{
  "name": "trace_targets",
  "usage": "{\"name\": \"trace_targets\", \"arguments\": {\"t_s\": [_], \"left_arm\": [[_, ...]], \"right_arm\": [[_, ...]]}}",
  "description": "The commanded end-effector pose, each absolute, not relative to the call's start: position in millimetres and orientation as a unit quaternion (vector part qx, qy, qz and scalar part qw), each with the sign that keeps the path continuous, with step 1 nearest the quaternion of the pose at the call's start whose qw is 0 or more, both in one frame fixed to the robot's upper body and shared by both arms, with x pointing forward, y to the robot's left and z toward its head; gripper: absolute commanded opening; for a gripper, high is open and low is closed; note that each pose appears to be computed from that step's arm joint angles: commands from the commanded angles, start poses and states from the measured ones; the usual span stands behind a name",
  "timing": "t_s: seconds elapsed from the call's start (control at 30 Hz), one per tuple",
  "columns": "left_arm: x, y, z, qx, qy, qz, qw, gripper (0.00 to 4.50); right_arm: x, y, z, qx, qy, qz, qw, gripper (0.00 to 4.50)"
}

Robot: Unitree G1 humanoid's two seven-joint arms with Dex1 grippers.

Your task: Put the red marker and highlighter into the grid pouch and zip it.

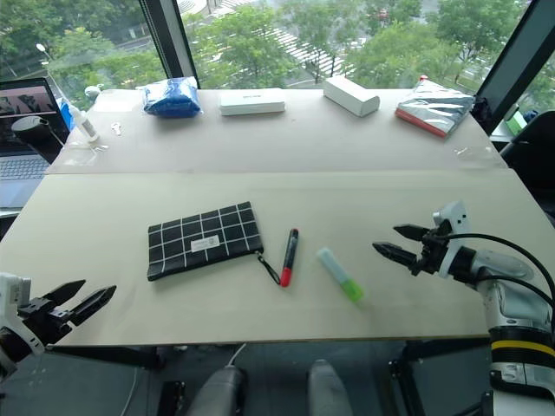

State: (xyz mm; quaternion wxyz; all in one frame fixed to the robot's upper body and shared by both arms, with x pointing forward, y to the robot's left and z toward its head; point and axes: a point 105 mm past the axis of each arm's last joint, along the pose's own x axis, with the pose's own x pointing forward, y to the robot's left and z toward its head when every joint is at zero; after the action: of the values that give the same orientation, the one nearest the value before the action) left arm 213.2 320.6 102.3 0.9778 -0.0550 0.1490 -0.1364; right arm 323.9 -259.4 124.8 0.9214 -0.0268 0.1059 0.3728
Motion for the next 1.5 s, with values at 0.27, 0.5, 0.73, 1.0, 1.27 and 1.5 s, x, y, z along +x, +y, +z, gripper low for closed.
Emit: {"name": "trace_targets", "arguments": {"t_s": [0.27,0.5,0.73,1.0,1.27,1.5], "left_arm": [[221.1,320.2,107.6,0.031,0.125,-0.166,0.978,4.5],[231.5,325.1,107.4,0.29,0.109,-0.203,0.929,4.5],[245.7,317.1,116.6,0.378,0.084,-0.256,0.886,4.5],[253.2,314.8,103.8,0.441,0.104,-0.305,0.838,4.5],[258.8,317.8,101.7,0.459,0.084,-0.3,0.832,4.5],[264.6,299.5,98.1,0.455,0.057,-0.321,0.829,4.5]], "right_arm": [[334.5,-251.0,133.5,-0.021,0.09,0.363,0.927,4.44],[340.8,-230.0,148.2,-0.007,0.064,0.399,0.915,2.33],[338.9,-154.9,171.5,-0.022,0.025,0.516,0.856,0.04],[350.3,-42.2,162.0,-0.126,0.016,0.577,0.807,0.04],[341.4,6.4,146.5,-0.191,0.041,0.61,0.768,0.04],[366.0,2.4,121.6,-0.302,0.062,0.555,0.773,0.04]]}}
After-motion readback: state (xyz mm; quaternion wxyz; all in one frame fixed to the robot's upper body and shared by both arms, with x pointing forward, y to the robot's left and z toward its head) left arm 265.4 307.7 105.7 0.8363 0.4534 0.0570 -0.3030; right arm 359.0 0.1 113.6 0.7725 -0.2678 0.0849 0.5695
